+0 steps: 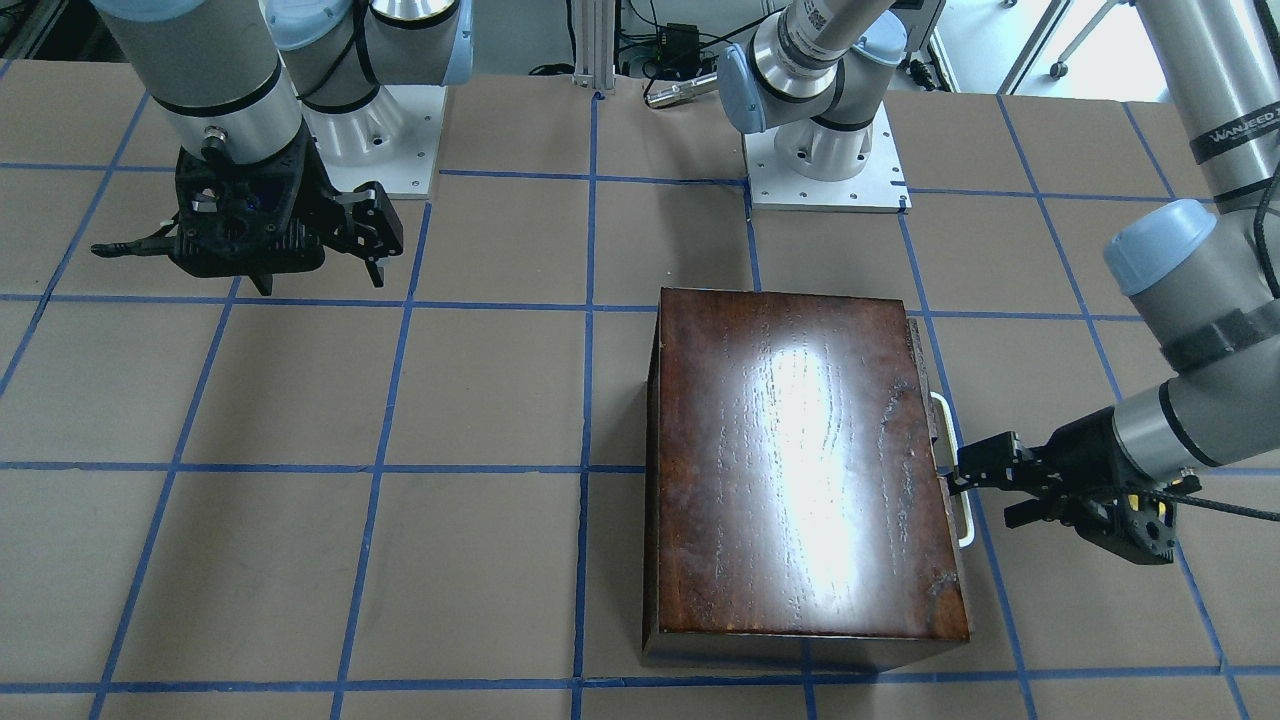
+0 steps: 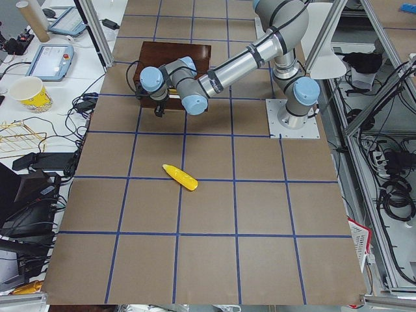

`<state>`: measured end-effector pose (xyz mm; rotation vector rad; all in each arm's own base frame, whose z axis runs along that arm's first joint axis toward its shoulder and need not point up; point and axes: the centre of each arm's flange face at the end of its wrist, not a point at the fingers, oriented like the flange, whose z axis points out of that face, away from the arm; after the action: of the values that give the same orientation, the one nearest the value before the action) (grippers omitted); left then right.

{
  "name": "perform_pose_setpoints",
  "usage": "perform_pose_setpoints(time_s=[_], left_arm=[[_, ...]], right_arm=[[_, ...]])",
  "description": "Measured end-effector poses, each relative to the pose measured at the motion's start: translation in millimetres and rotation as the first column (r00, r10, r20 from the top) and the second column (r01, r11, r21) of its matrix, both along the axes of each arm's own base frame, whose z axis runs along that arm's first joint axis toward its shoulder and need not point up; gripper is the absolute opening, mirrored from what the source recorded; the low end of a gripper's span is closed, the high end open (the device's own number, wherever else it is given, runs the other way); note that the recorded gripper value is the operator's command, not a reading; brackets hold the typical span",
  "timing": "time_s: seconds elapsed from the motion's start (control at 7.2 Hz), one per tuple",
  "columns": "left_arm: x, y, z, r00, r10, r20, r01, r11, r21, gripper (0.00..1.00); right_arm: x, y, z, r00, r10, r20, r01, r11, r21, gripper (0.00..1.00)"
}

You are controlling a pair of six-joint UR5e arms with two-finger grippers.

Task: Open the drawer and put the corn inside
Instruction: 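Lower the left gripper onto the white drawer handle and grasp it, then pull the drawer handle outward with the left gripper to open drawer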

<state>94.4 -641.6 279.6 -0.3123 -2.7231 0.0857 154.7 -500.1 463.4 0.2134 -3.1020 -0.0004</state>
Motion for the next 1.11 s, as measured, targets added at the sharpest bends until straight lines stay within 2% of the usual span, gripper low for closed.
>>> perform_pose_setpoints(time_s=[1.11], left_arm=[[16.6,1.0,4.8,0.999,0.02,0.032,-0.02,1.0,-0.002,1.0]], right_arm=[[0.8,0.2,0.1,1.0,0.002,0.0,-0.002,1.0,0.0,1.0]])
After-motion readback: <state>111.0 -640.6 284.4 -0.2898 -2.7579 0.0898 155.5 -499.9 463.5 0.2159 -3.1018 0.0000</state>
